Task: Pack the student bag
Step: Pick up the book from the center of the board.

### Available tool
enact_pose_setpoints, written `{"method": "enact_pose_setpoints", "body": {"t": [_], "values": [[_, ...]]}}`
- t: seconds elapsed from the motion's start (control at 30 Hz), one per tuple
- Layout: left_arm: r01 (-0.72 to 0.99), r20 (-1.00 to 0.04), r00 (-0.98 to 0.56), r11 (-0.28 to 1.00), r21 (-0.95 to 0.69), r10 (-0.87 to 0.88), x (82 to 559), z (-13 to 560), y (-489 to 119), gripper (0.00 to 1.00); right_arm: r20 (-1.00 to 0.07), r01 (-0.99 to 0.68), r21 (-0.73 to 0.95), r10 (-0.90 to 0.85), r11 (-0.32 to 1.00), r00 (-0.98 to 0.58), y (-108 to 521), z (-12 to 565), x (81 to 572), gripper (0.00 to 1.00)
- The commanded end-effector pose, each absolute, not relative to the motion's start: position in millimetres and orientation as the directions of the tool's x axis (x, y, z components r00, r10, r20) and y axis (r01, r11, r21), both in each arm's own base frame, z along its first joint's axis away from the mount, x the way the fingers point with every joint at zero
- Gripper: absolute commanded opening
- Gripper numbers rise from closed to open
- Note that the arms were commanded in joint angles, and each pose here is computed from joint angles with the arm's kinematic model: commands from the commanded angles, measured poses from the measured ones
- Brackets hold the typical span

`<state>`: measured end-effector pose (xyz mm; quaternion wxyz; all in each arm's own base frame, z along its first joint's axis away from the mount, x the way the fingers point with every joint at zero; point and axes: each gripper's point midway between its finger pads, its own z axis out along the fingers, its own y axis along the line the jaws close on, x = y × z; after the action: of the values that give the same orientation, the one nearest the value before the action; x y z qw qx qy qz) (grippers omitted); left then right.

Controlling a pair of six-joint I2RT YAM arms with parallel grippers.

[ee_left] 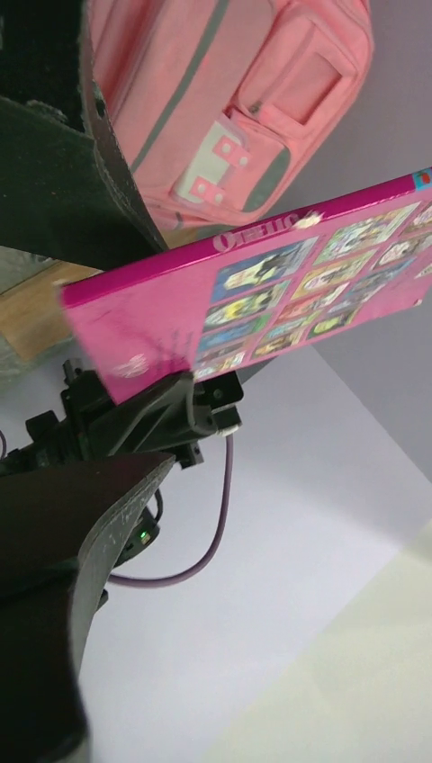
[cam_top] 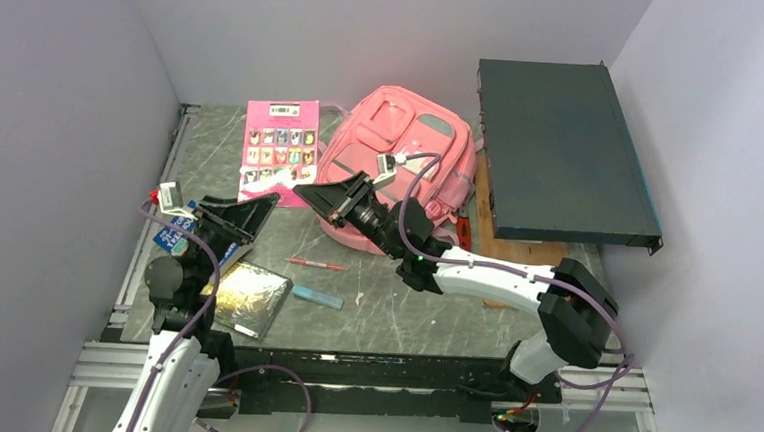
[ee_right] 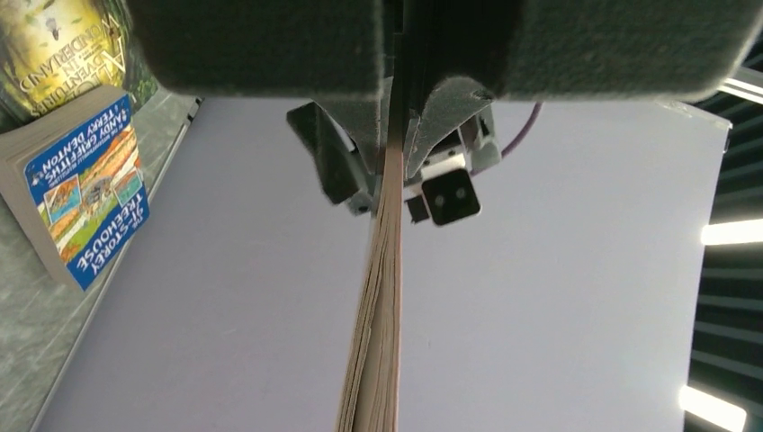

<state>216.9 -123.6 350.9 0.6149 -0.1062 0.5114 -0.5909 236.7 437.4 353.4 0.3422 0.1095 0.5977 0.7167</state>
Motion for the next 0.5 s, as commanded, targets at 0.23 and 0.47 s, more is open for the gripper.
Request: {"method": "enact_pose_setpoints", "body": {"t": [0.23,0.47], "values": [[0.573,-0.450,-0.202,0.268,-0.775,-0.870,228,339,-115,0.07,-0.269,-0.399,0.912,0.596,-0.094,-0.756,452,347,215,0.17],[0.614,-0.566,-0.175,0.360,-0.702,-0.805,212,341,-122,0.00,-0.546,-0.577,0.815,0.412,0.059,-0.729,445,319,191,0.60]]}}
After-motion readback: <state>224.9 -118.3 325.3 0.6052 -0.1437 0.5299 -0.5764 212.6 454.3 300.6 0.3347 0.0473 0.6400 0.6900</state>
